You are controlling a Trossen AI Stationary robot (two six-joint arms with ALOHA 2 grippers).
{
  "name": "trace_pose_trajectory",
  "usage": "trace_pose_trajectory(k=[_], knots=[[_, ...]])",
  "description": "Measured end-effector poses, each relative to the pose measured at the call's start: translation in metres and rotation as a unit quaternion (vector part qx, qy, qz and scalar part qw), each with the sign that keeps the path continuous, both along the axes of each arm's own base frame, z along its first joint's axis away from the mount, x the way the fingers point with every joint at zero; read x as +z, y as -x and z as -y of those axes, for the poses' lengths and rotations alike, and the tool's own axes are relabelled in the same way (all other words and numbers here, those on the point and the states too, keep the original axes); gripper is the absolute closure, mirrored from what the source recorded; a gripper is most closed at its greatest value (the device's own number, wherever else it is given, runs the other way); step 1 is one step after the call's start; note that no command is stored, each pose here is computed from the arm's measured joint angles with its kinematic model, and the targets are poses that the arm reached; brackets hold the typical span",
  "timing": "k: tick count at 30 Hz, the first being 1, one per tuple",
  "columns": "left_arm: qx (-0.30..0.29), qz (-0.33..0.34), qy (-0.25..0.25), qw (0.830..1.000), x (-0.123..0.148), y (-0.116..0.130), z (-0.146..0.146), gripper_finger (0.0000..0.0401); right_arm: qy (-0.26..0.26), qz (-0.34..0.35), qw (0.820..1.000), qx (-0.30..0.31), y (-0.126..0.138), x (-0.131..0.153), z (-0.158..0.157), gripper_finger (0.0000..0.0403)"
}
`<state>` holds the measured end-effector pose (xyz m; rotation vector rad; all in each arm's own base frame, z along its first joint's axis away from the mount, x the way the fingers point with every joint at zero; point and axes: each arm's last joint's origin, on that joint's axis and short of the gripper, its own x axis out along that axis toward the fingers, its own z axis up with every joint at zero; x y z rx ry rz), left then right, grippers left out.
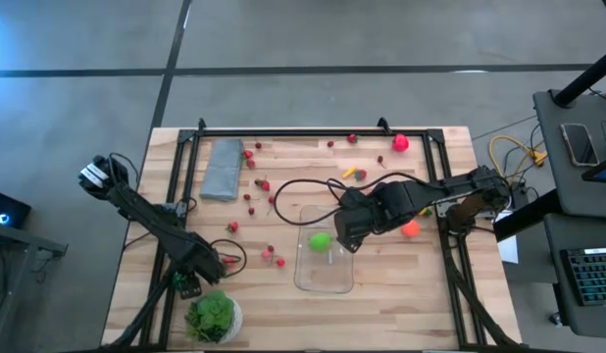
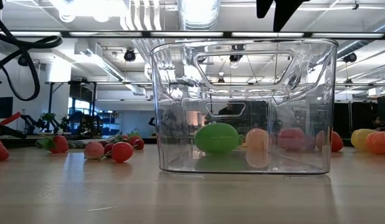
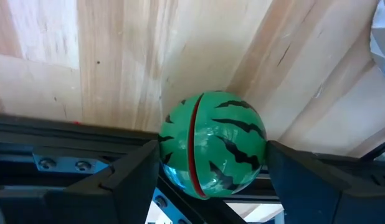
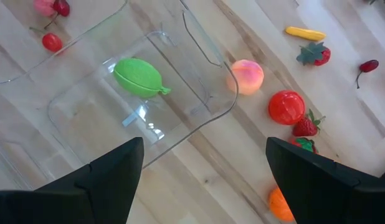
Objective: Pick and placing Produce into tupperware
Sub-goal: Put the watermelon into the transparent bin
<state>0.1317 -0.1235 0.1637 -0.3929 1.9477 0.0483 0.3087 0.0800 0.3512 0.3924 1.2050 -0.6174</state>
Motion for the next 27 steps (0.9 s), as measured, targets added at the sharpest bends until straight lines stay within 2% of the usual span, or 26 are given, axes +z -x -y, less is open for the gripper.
trace_pose_trajectory(k=[11, 18, 27], knots=[[-0.050, -0.007, -0.005, 0.999, -0.014, 0.000, 0.000, 0.0132, 0.002, -0.002, 1.000, 0.007, 0.000, 0.000, 0.000, 0.0074], [-0.052, -0.008, -0.014, 0.999, -0.014, -0.002, 0.001, 0.0133, 0.004, -0.006, 1.000, 0.012, 0.000, 0.000, 0.000, 0.0074], [-0.055, 0.044, -0.077, 0.995, -0.003, -0.014, -0.005, 0.0134, 0.007, -0.011, 1.000, 0.018, 0.001, 0.000, 0.001, 0.0074]])
